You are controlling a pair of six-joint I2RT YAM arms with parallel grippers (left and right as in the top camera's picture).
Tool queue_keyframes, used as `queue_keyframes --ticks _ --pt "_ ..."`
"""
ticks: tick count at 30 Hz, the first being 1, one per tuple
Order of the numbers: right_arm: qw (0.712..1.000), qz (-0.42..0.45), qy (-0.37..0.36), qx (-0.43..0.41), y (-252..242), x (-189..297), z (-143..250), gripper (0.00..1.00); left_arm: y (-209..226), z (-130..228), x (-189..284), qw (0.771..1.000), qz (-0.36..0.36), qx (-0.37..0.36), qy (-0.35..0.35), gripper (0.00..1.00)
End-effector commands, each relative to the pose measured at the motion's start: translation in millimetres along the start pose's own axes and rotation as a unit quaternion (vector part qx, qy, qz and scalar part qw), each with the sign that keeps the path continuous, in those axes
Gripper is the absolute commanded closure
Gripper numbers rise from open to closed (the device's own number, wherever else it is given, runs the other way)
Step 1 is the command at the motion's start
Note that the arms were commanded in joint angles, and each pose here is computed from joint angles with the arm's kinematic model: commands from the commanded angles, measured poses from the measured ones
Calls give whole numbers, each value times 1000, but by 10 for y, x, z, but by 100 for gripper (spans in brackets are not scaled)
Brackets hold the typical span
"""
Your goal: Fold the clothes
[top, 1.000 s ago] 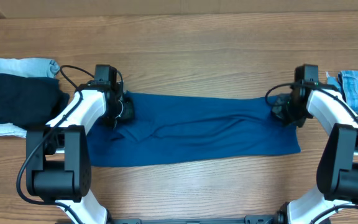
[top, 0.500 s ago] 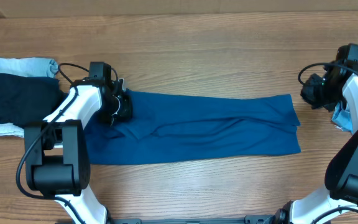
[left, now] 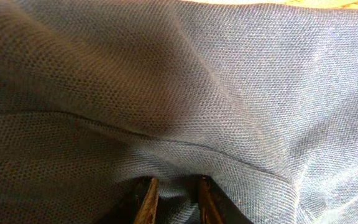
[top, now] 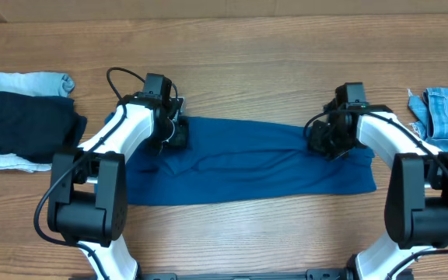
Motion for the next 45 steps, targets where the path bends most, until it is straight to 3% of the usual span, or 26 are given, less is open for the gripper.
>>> queue_keyframes --ticks 1,7,9,13,18,22,27,30,34,37,41,45 --pt "990 126 25 -58 -423 -149 144 95 117 7 -262 998 -59 0 14 73" --pt "982 158 -29 -102 -820 124 -108 94 114 -105 -334 1000 -15 24 -3 72" --pt "987 140 -65 -37 -771 259 -339 94 33 -197 -312 999 23 32 -24 71" --pt "985 141 -97 -8 -700 346 -504 89 -118 -398 -199 995 78 33 -61 70" --pt "984 129 -125 13 -632 552 -704 88 -322 -738 160 988 107 17 -112 70" --pt "993 61 -99 21 -416 972 -807 83 -444 -889 602 989 98 2 -110 64" --pt "998 -28 52 -23 -211 1139 -399 92 -498 -780 1100 996 58 -11 -62 74" --pt "993 -33 111 -28 -119 1084 -220 96 -510 -674 1464 994 13 -26 -109 77" --pt "994 -31 107 -2 160 1205 -139 96 -575 -371 2211 979 11 -45 -198 73" --pt "996 -12 81 29 479 1396 -20 96 -537 -108 2498 977 0 -46 -208 70" --pt "998 42 36 14 791 1482 261 95 -446 110 2502 986 -24 -39 -158 68" --pt "995 56 76 -24 634 972 561 94 -424 95 2414 987 -32 -41 -153 66"
Point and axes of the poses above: each gripper's point midway between its finger pads, its own x axis back along the fingers, its own y axis along the line the jaws close on, z = x × y, the point moved 10 cm from there along x, back along the fingers, and after that the axes turned 14 degrees about x, right-handed, at the moved point
